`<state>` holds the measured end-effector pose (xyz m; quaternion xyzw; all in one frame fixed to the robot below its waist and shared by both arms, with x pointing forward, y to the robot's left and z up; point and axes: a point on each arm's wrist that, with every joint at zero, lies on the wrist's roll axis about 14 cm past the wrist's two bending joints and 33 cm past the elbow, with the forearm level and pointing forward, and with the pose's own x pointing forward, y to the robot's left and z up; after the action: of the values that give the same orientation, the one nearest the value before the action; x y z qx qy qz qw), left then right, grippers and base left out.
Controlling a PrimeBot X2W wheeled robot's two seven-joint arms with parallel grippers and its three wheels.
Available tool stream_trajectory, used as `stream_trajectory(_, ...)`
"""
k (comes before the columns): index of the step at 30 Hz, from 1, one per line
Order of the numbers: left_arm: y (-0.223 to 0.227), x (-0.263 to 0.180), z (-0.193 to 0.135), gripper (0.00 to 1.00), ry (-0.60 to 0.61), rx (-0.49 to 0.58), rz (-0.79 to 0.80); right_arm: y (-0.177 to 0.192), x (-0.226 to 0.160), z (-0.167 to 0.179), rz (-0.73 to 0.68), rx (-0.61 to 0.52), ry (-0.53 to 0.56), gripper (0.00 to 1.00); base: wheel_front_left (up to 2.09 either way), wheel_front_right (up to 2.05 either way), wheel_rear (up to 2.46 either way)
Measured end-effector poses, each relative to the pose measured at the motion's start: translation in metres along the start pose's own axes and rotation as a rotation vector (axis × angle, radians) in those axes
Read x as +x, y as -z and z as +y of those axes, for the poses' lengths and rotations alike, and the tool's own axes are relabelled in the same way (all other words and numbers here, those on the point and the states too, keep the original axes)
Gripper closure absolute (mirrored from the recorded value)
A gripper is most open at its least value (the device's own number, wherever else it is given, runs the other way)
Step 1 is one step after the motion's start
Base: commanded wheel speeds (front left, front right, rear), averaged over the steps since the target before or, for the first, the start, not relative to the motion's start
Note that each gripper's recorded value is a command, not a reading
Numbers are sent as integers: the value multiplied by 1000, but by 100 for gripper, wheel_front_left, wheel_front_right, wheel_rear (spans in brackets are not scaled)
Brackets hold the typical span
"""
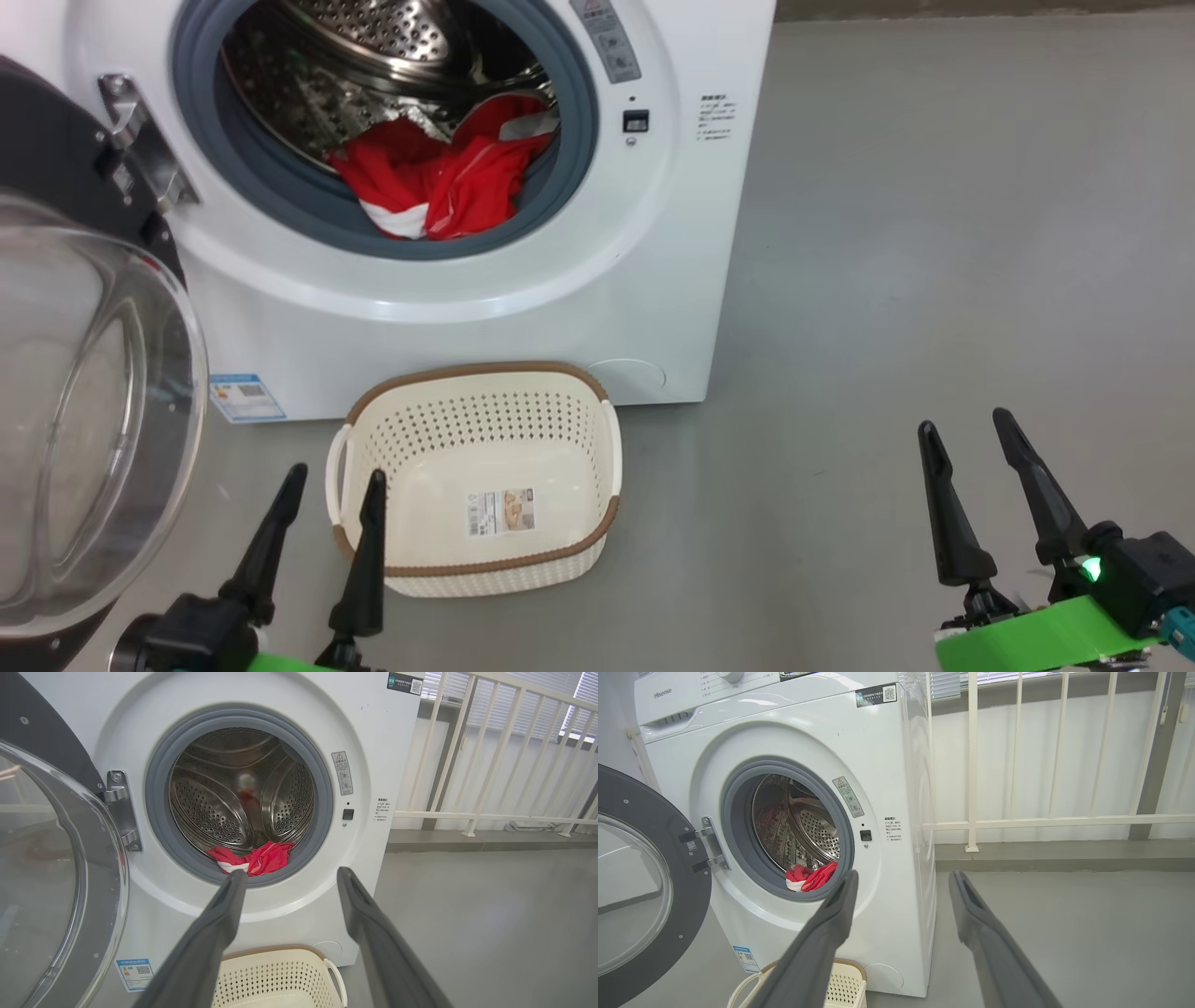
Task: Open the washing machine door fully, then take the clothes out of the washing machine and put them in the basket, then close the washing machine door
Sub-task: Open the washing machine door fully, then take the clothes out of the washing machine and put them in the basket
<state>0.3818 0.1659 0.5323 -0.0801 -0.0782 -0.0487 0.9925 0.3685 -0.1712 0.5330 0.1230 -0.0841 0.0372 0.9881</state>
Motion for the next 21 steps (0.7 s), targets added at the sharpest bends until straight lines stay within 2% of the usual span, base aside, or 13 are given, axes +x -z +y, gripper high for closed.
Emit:
stream_trajectory(13, 1, -10, -9, 0, 22, 7, 8, -11, -31, -14, -22, -2, 61, 0, 0, 0, 0)
stream_trajectory(21, 0, -13, -7, 0, 14, 9, 5, -14, -30, -13, -32, -2, 56, 0, 0, 0, 0)
